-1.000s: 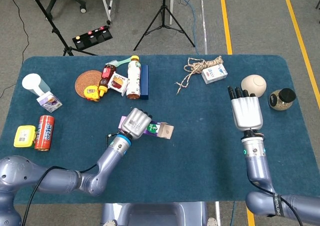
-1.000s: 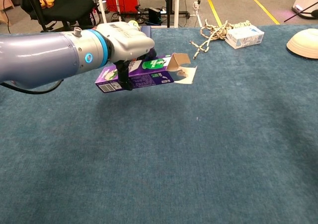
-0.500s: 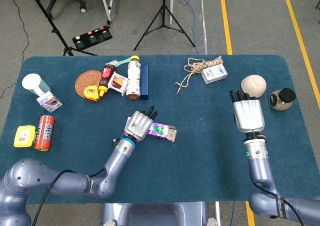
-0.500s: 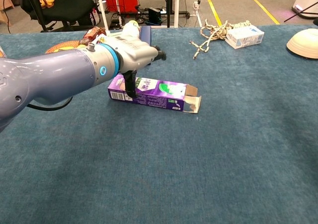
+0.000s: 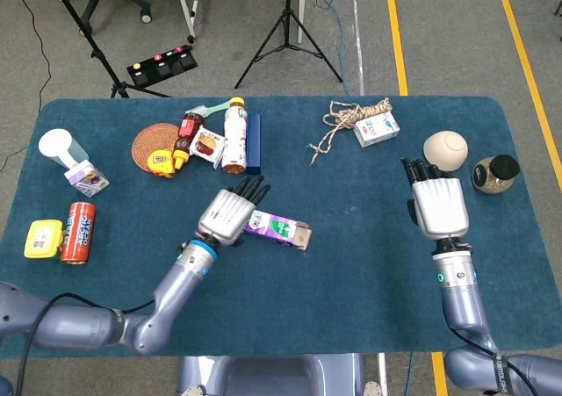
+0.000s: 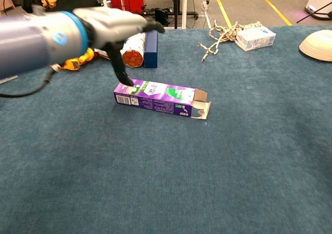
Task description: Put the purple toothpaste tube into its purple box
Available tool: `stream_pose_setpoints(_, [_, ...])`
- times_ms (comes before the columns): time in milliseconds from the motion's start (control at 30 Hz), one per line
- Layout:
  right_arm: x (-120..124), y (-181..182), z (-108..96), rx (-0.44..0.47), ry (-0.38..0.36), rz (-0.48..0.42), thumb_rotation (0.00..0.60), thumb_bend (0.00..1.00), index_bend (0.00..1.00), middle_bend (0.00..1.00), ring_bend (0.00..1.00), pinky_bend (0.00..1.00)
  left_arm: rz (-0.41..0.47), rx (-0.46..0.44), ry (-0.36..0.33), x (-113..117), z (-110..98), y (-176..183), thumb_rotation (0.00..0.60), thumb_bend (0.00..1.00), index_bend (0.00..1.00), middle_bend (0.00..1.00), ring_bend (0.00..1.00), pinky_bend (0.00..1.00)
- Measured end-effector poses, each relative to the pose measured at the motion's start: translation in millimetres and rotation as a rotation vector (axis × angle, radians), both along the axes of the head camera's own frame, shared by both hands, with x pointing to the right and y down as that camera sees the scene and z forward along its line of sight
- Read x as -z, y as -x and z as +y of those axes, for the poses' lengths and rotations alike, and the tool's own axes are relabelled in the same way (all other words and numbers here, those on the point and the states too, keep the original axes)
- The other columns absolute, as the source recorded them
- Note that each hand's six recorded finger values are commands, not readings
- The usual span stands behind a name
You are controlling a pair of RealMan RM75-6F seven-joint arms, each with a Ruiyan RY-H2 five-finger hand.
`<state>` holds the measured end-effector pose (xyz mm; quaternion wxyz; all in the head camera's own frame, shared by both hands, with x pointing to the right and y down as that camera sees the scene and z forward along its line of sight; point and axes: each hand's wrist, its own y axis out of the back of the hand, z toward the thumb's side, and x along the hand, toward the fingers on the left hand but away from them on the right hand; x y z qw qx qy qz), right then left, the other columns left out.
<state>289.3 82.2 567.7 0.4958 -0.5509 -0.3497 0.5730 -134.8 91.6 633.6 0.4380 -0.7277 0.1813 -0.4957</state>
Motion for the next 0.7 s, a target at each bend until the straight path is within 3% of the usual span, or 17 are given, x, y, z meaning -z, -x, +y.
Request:
stream_pose_setpoints(133, [5.5,-6.5,5.3,0.02,-0.047,-0.075,0.6,0.3,0.18,0.25,0.32,0.43,0.029,0.079,-0.024,22.2,-8.3,42.6,0.6,0.09,0.0,0.0,0.02,0.31])
stream_pose_setpoints(300, [8.6,-26.6,14.7,0.026,-0.091,-0.124,0.6,0.11,0.19,0.25,0.3,0.38,0.052,0.208,-0.057,44.4,-8.2,113.6,0.6,0.09,0.0,0.0,0.01,0.3])
stream_pose_setpoints(467, [11.5,-45.7,28.0,0.013,-0.097,-0.136,0.6,0.01,0.19,0.22,0.25,0.33,0.115,0.32,-0.057,57.1,13.9,173.2,0.6,0.09,0.0,0.0,0.0,0.29])
stream_pose_setpoints(700, [19.7,-54.5,54.5,-0.031,-0.059,-0.166,0.6,0.0,0.18,0.14,0.15,0.22,0.166,0.497,-0.074,72.0,54.9,253.7,0.6,0.09,0.0,0.0,0.0,0.27])
